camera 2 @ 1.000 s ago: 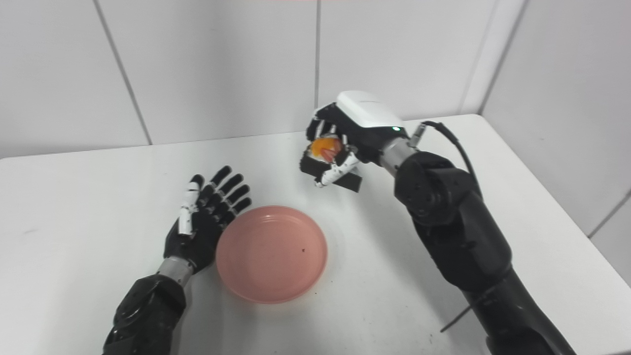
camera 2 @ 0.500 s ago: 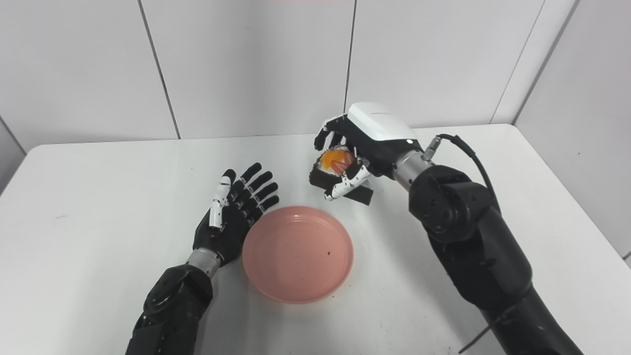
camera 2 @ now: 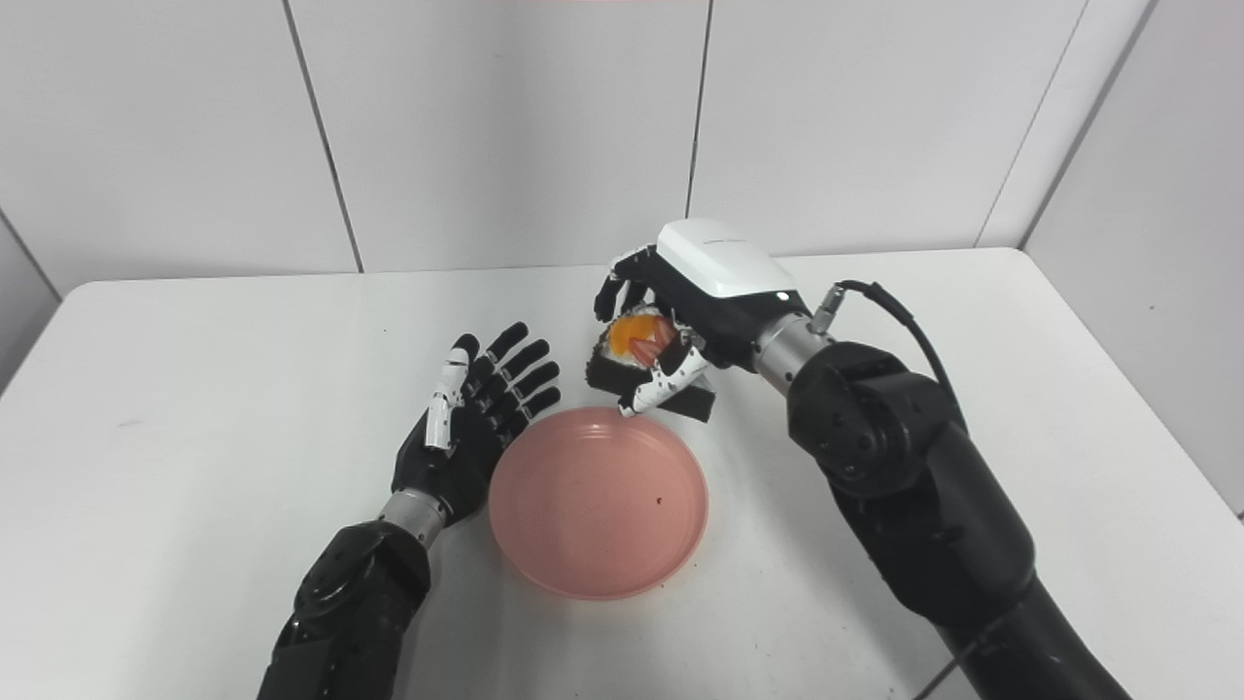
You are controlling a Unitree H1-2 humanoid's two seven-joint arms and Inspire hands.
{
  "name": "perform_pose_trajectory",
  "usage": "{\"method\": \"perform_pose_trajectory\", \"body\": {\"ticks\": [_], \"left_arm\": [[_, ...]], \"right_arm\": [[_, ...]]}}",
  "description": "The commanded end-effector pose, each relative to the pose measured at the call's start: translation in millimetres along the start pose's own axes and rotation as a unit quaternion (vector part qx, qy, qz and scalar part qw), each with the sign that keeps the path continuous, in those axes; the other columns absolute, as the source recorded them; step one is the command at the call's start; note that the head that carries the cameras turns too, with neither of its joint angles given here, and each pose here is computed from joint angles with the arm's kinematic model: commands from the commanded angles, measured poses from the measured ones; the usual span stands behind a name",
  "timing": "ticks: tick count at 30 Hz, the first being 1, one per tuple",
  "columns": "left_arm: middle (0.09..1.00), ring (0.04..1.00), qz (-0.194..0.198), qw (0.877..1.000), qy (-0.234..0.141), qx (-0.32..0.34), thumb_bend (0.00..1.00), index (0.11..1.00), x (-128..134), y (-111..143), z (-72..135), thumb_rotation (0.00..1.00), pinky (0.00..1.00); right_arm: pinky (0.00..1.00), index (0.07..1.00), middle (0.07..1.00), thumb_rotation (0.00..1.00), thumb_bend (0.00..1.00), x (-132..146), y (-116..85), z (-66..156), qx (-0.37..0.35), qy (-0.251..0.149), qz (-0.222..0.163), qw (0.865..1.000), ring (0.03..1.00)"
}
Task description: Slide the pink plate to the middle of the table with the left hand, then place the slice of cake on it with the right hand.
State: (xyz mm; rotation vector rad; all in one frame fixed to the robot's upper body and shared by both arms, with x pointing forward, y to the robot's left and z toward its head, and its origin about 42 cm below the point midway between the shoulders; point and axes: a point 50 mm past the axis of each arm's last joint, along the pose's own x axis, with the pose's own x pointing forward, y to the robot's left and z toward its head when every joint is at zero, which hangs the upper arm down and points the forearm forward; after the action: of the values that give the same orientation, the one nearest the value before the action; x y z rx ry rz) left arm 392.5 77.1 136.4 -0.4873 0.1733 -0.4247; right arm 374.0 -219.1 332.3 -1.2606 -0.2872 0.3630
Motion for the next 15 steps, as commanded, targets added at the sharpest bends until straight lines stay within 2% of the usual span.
{"method": "perform_pose_trajectory", "body": {"ticks": [1, 12, 15], "left_arm": [[0.880, 0.864, 0.038, 0.997, 0.070, -0.010, 0.43, 0.877, -12, 15, -27, 1.00, 0.85], [0.873, 0.860, 0.038, 0.997, 0.068, -0.008, 0.43, 0.868, -12, 16, -22, 1.00, 0.85], [0.874, 0.861, 0.040, 0.997, 0.070, -0.008, 0.43, 0.870, -11, 15, -21, 1.00, 0.85]], "right_arm": [[0.39, 0.558, 0.503, 0.00, 0.51, 1, -11, 8, -0.016, -0.027, -0.026, 0.999, 0.373], [0.32, 0.576, 0.475, 0.00, 0.50, 5, 5, 10, -0.023, -0.030, -0.005, 0.999, 0.353], [0.37, 0.534, 0.507, 0.00, 0.51, 7, 15, 10, -0.035, -0.034, 0.011, 0.999, 0.396]]}}
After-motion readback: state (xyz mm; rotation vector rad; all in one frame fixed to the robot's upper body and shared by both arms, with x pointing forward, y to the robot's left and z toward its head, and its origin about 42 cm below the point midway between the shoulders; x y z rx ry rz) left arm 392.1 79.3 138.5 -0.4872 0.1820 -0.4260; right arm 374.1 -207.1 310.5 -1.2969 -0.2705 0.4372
